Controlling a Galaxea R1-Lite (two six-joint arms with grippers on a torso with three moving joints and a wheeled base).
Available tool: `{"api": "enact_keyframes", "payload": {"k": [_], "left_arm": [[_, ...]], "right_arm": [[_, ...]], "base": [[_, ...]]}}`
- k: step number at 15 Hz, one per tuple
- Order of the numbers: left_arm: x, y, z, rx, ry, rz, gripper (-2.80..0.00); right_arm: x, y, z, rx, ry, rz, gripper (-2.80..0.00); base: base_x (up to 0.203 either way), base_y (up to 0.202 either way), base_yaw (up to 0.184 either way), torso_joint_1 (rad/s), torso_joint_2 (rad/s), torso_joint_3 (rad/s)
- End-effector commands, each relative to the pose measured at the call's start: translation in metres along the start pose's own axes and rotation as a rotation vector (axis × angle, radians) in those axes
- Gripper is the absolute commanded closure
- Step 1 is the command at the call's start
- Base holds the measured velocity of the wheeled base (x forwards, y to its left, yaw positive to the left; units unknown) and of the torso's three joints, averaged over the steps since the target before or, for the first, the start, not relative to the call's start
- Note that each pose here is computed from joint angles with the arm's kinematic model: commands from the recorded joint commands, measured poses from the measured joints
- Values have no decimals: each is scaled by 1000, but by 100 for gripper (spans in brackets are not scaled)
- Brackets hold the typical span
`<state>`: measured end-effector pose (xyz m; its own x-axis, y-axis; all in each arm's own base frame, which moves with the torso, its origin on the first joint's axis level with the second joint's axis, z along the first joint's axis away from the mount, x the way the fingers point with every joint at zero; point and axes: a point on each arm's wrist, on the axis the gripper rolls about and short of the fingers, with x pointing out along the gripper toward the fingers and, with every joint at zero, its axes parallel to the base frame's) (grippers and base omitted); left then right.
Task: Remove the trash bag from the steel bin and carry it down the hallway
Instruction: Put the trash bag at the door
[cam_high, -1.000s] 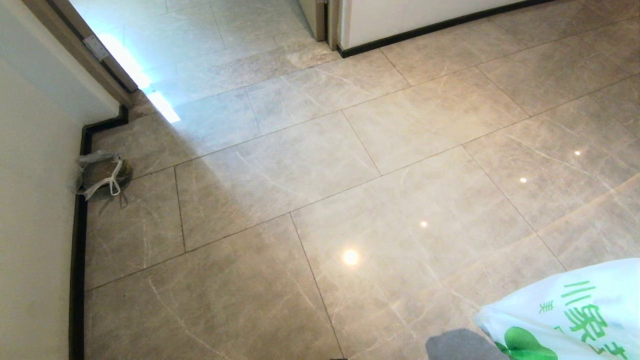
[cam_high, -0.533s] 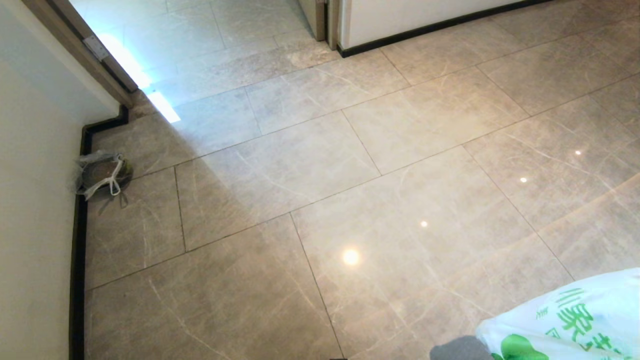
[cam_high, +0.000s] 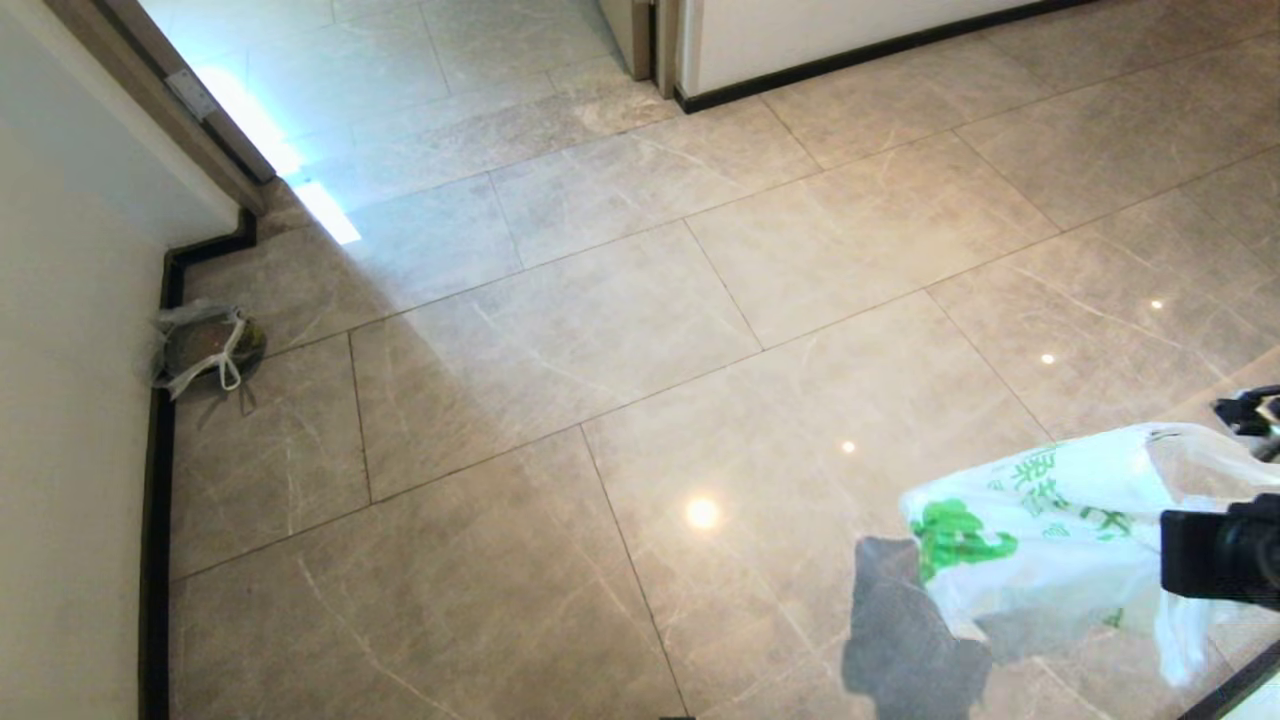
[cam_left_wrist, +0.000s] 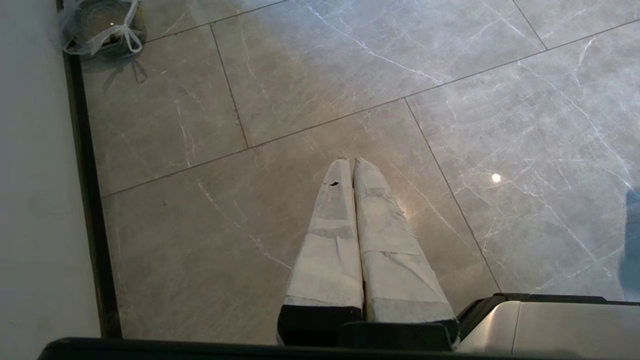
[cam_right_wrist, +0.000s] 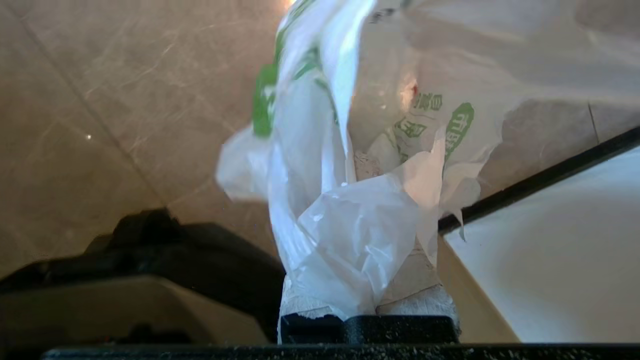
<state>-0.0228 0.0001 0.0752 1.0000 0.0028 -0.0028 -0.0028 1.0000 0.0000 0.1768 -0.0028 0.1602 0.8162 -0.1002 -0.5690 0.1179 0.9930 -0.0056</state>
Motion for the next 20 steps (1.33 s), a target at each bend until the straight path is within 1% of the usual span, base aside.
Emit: {"api": "enact_keyframes", "payload": {"k": [1,5,6,8,9,11,12,15,17,20], "left_arm": [[0,0,0,0,0,0,0],[0,0,0,0,0,0,0],[0,0,0,0,0,0,0],[0,0,0,0,0,0,0],[0,0,0,0,0,0,0],[0,0,0,0,0,0,0],[0,0,0,0,2,0,0],[0,0,0,0,1,0,0],[0,0,0,0,0,0,0],[0,0,0,0,0,0,0]], "right_arm": [[49,4,-4,-6,81,-14,0],[91,7,-20,3,152,-34,0],[103,8,-23,7,150,-37,0],[124,10,-29,13,99,-34,0],[132,11,-34,10,89,-28,0],[147,14,-44,-12,97,-26,0],[154,16,-47,-23,82,-23,0],[169,17,-62,-55,69,-26,0],[174,19,-63,-86,41,-37,0],[178,19,-67,-94,58,-38,0]], "base": [[0,0,0,0,0,0],[0,0,0,0,0,0],[0,0,0,0,0,0],[0,0,0,0,0,0],[0,0,0,0,0,0],[0,0,0,0,0,0],[0,0,0,0,0,0],[0,0,0,0,0,0],[0,0,0,0,0,0],[0,0,0,0,0,0]]}}
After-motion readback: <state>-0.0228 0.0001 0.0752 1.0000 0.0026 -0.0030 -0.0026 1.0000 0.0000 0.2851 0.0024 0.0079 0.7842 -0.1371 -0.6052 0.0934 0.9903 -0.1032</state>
